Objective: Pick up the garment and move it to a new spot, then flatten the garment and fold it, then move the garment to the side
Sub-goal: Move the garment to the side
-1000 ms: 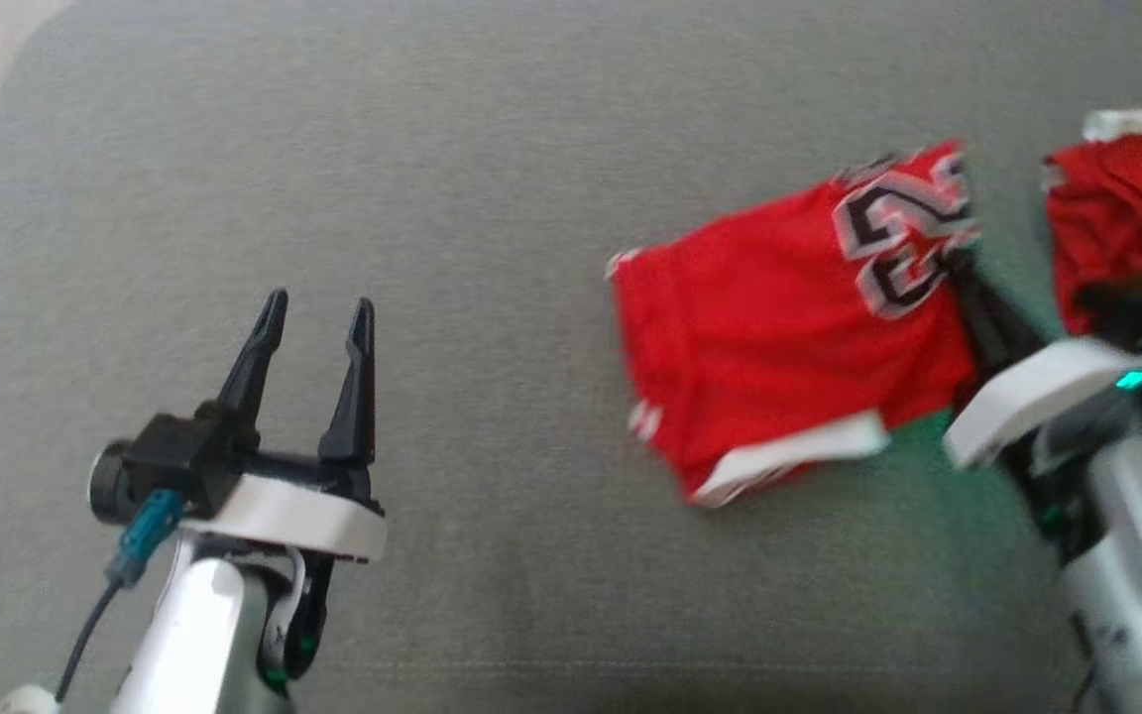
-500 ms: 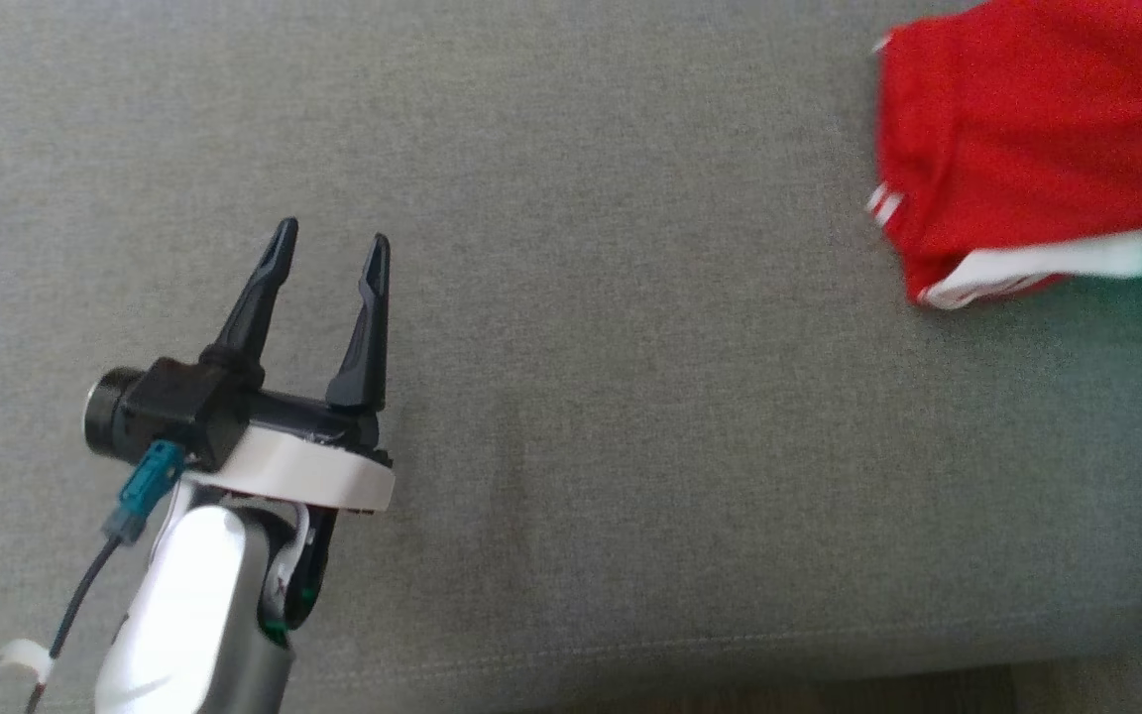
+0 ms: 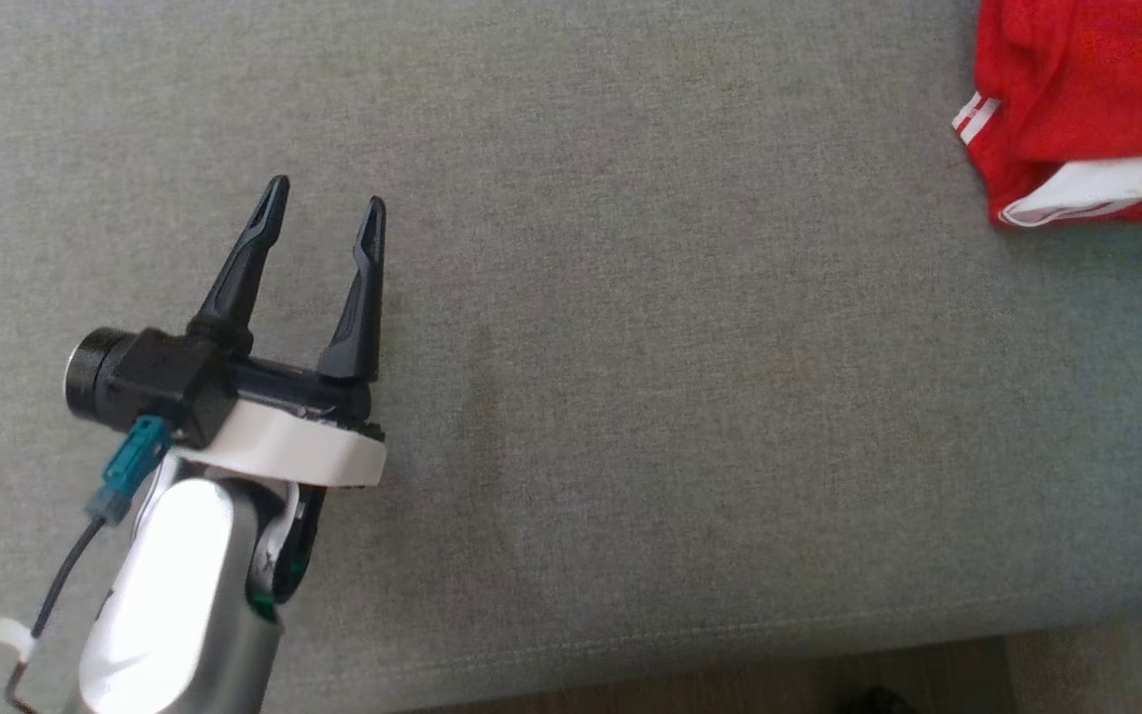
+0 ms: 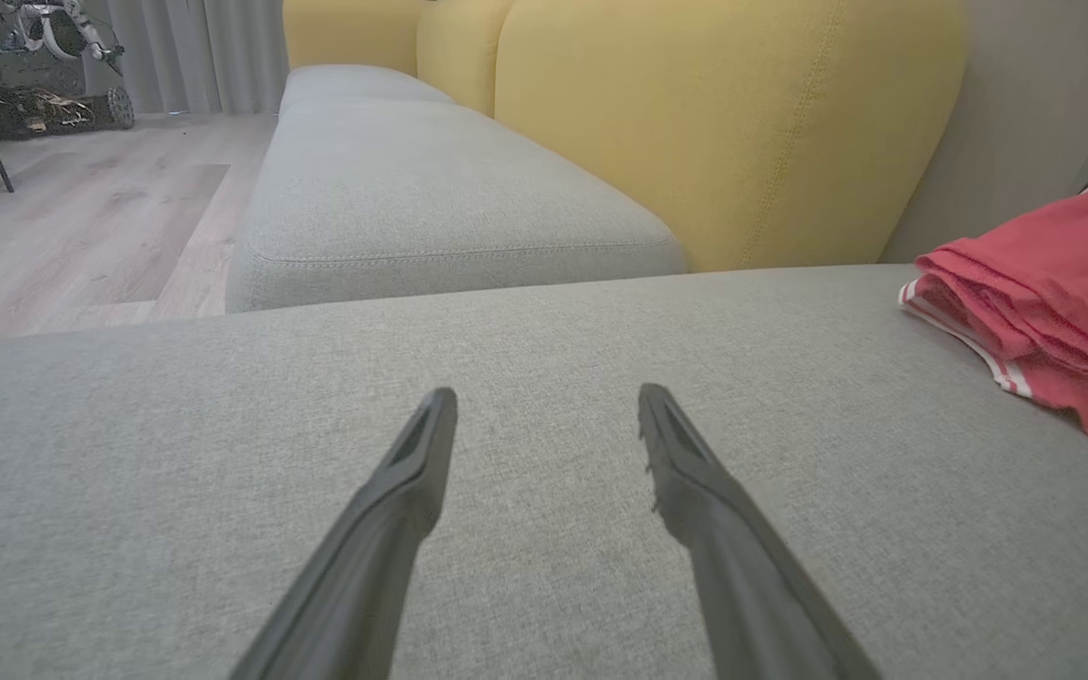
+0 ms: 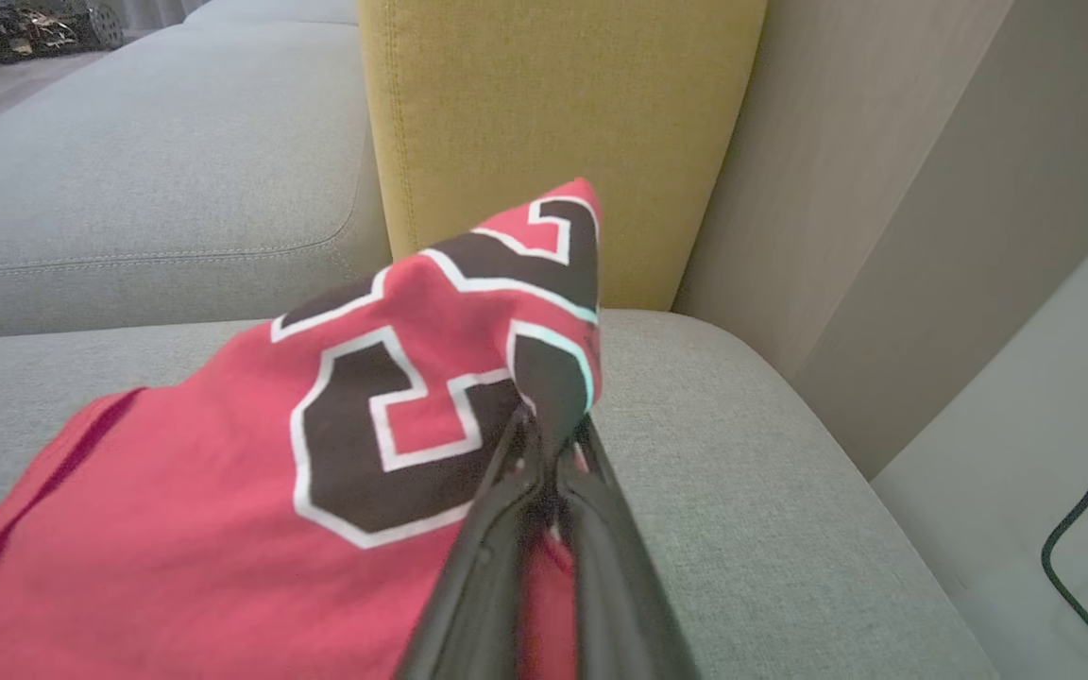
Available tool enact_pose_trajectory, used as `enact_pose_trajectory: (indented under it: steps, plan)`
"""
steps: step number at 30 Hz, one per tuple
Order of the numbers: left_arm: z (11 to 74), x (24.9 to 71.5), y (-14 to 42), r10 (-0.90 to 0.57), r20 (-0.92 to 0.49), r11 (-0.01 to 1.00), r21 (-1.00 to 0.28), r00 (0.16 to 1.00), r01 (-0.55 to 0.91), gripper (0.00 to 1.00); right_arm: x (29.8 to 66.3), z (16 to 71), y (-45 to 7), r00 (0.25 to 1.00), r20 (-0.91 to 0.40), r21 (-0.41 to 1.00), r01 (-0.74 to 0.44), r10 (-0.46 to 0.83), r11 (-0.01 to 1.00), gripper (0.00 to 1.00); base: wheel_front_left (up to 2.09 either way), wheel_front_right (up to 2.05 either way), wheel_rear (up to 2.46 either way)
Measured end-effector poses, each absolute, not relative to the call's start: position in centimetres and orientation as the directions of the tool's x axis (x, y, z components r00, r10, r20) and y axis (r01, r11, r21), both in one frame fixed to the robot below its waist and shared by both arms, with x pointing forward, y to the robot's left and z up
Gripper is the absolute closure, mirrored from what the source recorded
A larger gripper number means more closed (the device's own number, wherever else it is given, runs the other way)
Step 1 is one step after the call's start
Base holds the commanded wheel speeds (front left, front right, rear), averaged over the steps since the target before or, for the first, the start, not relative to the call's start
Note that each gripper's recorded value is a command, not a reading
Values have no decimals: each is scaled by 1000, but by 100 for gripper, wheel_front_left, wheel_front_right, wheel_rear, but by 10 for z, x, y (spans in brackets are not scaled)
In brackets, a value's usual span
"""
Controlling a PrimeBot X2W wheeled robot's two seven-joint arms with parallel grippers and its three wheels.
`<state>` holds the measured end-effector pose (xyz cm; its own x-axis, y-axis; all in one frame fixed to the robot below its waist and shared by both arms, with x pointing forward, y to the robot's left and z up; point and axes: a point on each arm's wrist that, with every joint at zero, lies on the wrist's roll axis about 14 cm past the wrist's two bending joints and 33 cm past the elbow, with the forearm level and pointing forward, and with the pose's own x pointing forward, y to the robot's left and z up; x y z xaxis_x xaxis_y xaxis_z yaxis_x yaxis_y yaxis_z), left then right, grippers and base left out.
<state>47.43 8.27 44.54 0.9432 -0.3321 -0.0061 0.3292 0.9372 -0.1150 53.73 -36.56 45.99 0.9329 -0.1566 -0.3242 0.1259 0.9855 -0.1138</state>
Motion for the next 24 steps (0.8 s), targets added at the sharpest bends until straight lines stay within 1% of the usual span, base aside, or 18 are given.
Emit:
enact_pose_trajectory:
  steps: [8, 13, 18, 24]
  plan:
    - [444, 478, 78, -348, -5, 932, -111, 938, 345, 0, 531, 452, -371, 929, -325, -126, 141, -175, 982, 0, 0, 0, 0]
    - [452, 478, 77, -353, 12, 930, -102, 936, 352, 0, 529, 468, -367, 952, -255, -107, 145, -168, 984, 0, 0, 0, 0]
    - [461, 470, 79, -342, 21, 934, -99, 939, 343, 0, 520, 480, -342, 977, -164, -44, 132, -138, 990, 0, 0, 0, 0]
    - [465, 451, 83, -323, 5, 940, -114, 946, 321, 0, 486, 469, -297, 988, -125, 39, 99, -93, 994, 0, 0, 0, 0]
